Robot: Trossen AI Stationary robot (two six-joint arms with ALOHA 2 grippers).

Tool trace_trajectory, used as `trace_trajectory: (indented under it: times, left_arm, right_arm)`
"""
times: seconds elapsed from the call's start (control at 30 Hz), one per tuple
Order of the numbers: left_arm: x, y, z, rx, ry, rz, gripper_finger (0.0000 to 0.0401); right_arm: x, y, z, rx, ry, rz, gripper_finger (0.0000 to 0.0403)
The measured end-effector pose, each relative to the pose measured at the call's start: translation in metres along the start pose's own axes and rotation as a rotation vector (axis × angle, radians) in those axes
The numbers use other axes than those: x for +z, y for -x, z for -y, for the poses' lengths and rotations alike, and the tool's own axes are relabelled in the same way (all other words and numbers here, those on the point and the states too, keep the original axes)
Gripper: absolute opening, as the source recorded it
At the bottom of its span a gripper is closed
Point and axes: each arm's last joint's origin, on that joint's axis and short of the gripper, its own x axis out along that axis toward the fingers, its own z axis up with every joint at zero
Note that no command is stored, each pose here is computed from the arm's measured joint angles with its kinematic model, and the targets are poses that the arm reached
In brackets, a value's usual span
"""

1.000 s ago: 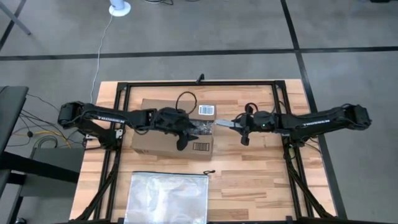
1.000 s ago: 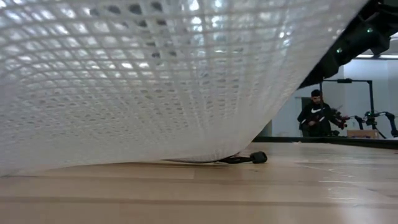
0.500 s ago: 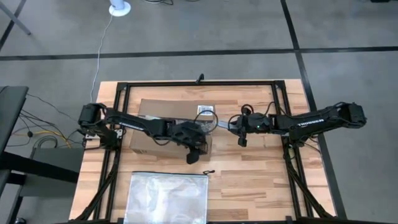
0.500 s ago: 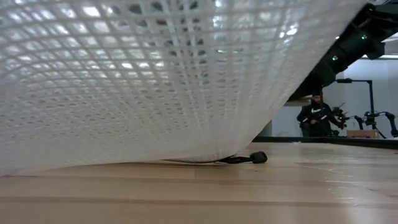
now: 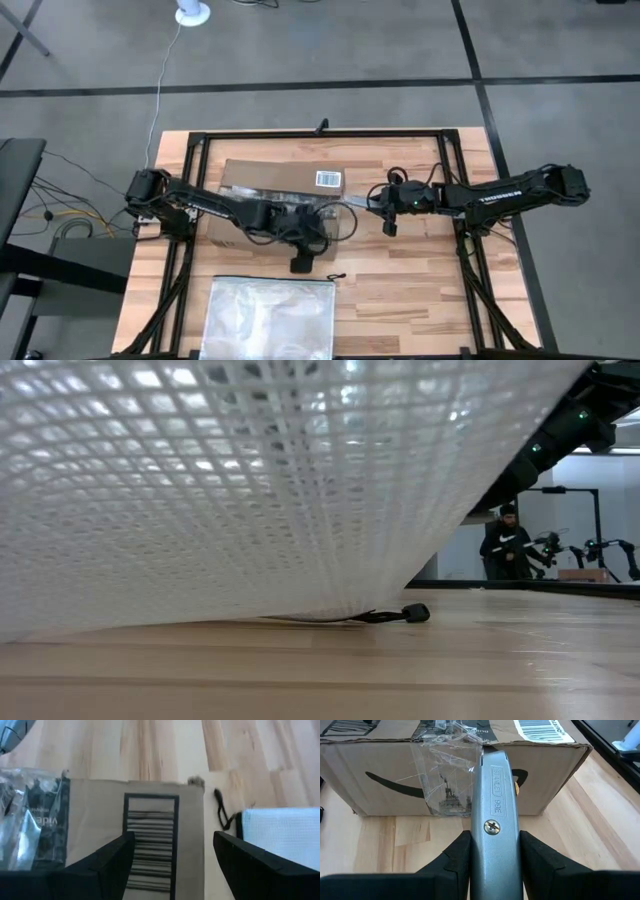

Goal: Unpack boxes
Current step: Open the box using the cutter

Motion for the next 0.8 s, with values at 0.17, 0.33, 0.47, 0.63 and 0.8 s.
trace_trajectory:
  times: [0.17,0.33,0.47,0.63,0.8]
  left_arm:
    - [-0.002,-0.005,0.001,0.078,-0.047,-0.009,0.0256]
    - [-0.005,-0.011,0.002,0.105,-0.098,-0.032,0.0256]
    - [-0.006,-0.015,0.001,0.132,-0.101,-0.037,0.0256]
    - [-0.006,-0.015,0.000,0.148,-0.097,-0.039,0.0256]
    - [-0.006,-0.015,0.000,0.173,-0.110,-0.038,0.0256]
  right_arm:
    - [0.000,0.000,-0.001,0.002,0.003,-0.006,0.0114]
    - [0.001,0.000,-0.002,0.010,-0.003,0.003,0.0114]
    - [0.006,0.002,-0.007,0.031,0.006,0.014,0.0114]
    - [0.018,0.005,-0.015,0.051,0.002,0.020,0.0114]
    - [0.022,0.008,-0.022,0.073,0.010,0.001,0.0114]
